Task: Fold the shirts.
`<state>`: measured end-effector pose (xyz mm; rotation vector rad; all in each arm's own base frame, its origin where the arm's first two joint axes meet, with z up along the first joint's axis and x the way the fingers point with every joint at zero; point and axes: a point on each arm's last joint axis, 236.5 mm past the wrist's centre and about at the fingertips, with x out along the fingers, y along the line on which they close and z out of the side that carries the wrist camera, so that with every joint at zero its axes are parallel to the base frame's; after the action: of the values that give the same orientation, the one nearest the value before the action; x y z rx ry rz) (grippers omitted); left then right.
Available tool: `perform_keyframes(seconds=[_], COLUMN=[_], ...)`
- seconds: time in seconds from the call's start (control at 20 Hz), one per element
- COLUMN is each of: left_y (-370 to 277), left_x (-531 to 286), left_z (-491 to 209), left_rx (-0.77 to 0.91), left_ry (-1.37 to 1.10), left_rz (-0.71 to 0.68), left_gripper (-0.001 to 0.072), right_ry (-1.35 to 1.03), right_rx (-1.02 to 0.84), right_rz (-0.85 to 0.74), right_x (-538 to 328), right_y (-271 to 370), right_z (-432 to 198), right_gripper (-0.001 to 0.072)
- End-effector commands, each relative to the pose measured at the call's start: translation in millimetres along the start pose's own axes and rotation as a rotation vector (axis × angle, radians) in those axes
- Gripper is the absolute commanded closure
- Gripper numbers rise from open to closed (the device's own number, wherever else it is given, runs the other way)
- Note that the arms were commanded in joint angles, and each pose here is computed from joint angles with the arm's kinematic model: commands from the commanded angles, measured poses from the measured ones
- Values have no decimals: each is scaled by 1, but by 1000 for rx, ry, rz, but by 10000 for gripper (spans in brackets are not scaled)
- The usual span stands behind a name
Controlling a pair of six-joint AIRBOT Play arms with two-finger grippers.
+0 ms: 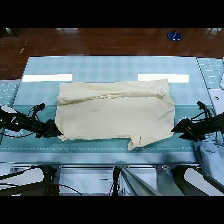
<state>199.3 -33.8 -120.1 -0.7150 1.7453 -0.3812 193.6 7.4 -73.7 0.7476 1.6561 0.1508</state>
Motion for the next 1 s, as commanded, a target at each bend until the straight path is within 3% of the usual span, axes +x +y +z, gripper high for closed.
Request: perform_keyframes(seconds=[0.0,0.45,0.55,0.65,0.8,0.95], left_y=[1,0,0,1,-1,-17], left_x=[0,0,0,0,-3,-22], left_z=[0,0,0,0,1,13], left_rx=[5,5,5,6,32,100], left_ry=[-1,2,2,2,-1,-39], left_rz=[4,1,1,2,-2,-18], left_gripper=[678,678,678,678,679,679], right_ry=[66,18,15,-11,-34,-139], right_rx=[32,-5,-39,-43,-52,-135], right_rz=[52,55,15,-31,-28,-39], right_x=[22,38,47,54,51,24], right_y=[1,18,24,25,30,44], right_z=[-24,-12,-9,-3,0,4], right_gripper=[141,159,325,570,681,682])
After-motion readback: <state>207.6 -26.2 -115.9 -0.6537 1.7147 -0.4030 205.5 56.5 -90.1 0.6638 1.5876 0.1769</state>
